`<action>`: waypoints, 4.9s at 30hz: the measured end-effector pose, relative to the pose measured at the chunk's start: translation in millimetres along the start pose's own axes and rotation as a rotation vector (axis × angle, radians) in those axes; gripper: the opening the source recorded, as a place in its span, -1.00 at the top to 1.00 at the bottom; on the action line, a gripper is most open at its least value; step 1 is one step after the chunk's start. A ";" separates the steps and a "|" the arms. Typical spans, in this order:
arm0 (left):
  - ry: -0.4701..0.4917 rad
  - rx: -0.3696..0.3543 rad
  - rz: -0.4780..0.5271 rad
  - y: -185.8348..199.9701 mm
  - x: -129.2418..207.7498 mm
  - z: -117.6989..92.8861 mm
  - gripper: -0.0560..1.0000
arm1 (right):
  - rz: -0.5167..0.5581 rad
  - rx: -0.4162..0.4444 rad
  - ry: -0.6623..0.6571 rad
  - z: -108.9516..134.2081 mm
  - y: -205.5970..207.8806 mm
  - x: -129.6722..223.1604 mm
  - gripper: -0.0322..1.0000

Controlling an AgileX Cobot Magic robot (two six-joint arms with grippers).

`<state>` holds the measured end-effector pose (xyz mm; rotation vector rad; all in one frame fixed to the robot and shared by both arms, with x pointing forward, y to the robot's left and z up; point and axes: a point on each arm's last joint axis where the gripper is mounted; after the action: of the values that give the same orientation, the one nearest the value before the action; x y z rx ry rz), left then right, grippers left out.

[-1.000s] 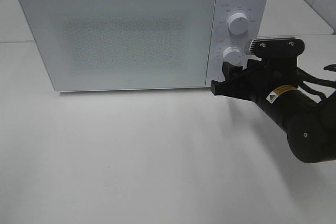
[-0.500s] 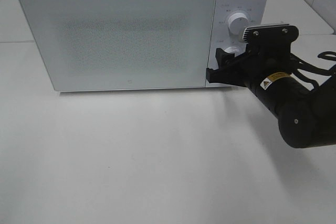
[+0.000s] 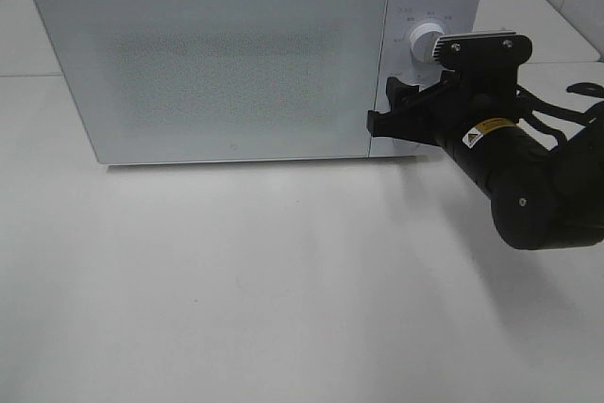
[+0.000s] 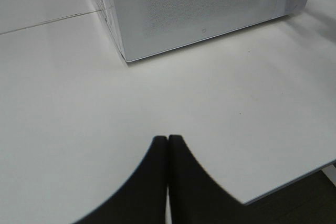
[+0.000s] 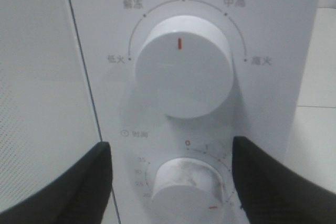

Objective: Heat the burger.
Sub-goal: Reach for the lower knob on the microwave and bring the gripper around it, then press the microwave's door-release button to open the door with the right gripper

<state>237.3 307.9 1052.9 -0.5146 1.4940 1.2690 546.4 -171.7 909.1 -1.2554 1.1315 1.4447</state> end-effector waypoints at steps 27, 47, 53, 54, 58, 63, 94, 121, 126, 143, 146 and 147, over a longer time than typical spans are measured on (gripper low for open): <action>0.000 0.000 0.000 0.0 0.0 0.0 0.89 | 0.023 0.049 -0.004 -4.5 -4.1 14.8 -0.22; 0.000 0.000 0.000 0.0 0.0 0.0 0.89 | 0.072 0.043 -0.004 -4.0 -3.9 19.2 -0.10; 0.000 0.000 0.000 0.0 0.0 0.0 0.89 | 0.072 0.042 -0.003 -3.9 -3.9 19.2 0.09; 0.000 0.000 0.000 0.0 0.0 0.0 0.89 | 0.072 0.042 -0.003 -3.9 -3.9 19.2 0.09; 0.000 0.000 0.000 0.0 0.0 0.0 0.89 | 0.073 0.042 -0.003 -3.9 -3.9 19.3 0.09; 0.000 0.000 0.000 0.0 0.0 0.0 0.89 | 0.072 0.044 -0.038 -3.9 -3.9 19.3 0.09; 0.000 0.000 0.000 0.0 0.0 0.0 0.89 | 0.001 0.065 -1.545 -3.9 -4.3 18.4 0.09; 0.000 0.000 0.000 0.0 0.0 0.0 0.89 | 0.146 0.008 -1.017 -3.4 23.6 37.1 -0.32; 0.000 0.000 0.000 0.0 0.0 0.0 0.89 | 0.201 -0.125 -0.770 7.7 25.8 38.2 -0.32; 0.000 0.000 0.000 0.0 0.0 0.0 0.89 | 0.199 -0.279 -0.300 20.1 37.2 -7.4 -0.25; 0.000 0.000 0.000 0.0 0.0 0.0 0.89 | 0.315 -0.301 -0.191 22.0 46.6 -14.2 -0.25; 0.000 0.000 0.000 0.0 0.0 0.0 0.89 | 0.344 -0.302 -0.170 21.9 49.3 -16.1 -0.25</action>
<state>237.3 307.9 1052.9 -0.5146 1.4940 1.2690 495.7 -160.5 930.7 -1.1469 1.0776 2.0010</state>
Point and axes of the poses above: a point on each arm's last joint axis where the gripper is mounted, y pointing back along that axis away from the gripper, z along the wrist's bending axis when the last joint is at zero, x = y × z, and after that the axes turned 6 degrees about -y, right-handed
